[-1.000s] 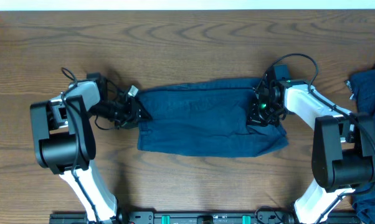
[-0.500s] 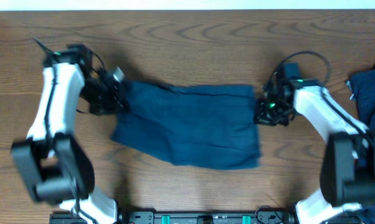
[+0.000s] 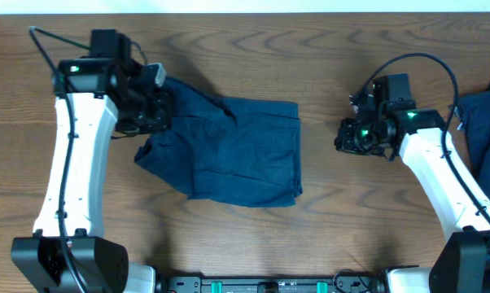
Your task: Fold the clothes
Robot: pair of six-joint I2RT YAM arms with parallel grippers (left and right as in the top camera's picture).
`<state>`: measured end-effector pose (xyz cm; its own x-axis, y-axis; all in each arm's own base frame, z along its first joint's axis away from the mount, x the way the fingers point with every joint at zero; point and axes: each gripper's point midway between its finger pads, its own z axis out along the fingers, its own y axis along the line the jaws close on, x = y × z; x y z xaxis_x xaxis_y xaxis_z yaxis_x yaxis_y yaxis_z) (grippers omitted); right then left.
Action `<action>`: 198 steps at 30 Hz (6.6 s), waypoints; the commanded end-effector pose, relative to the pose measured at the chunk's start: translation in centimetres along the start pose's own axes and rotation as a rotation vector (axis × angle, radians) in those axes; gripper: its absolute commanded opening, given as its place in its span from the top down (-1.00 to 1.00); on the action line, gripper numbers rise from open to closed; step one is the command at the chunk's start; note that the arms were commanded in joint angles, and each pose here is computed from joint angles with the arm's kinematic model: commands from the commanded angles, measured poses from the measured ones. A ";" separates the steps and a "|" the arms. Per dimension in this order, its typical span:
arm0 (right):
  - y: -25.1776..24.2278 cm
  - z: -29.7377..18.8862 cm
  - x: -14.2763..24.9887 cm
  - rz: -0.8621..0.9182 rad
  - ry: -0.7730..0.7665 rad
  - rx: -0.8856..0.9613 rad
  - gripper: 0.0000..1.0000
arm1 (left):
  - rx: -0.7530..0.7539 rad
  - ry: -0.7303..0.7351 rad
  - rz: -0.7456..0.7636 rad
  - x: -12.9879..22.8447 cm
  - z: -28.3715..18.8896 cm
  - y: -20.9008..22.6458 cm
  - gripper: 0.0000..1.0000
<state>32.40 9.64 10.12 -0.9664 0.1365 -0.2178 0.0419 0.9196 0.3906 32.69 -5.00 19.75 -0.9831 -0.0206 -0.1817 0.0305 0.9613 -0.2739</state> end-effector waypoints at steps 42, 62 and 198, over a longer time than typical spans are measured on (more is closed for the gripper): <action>17.9 16.1 12.6 -0.234 0.387 -0.411 0.94 | 0.160 0.036 -0.116 0.8 0.9 -8.2 0.88; 15.6 12.2 4.0 -0.167 0.126 -0.368 0.98 | 0.172 0.091 0.021 3.1 1.5 -11.8 0.88; 1.0 4.2 6.1 -0.029 0.105 -0.276 0.20 | 0.227 0.340 0.341 16.7 15.1 -15.9 0.22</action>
<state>29.08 11.30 4.78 -0.9778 0.1498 -0.1466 0.0366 0.8107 0.5843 15.92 -24.52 4.38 -0.8894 0.4458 0.1011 0.3635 0.8238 -0.4350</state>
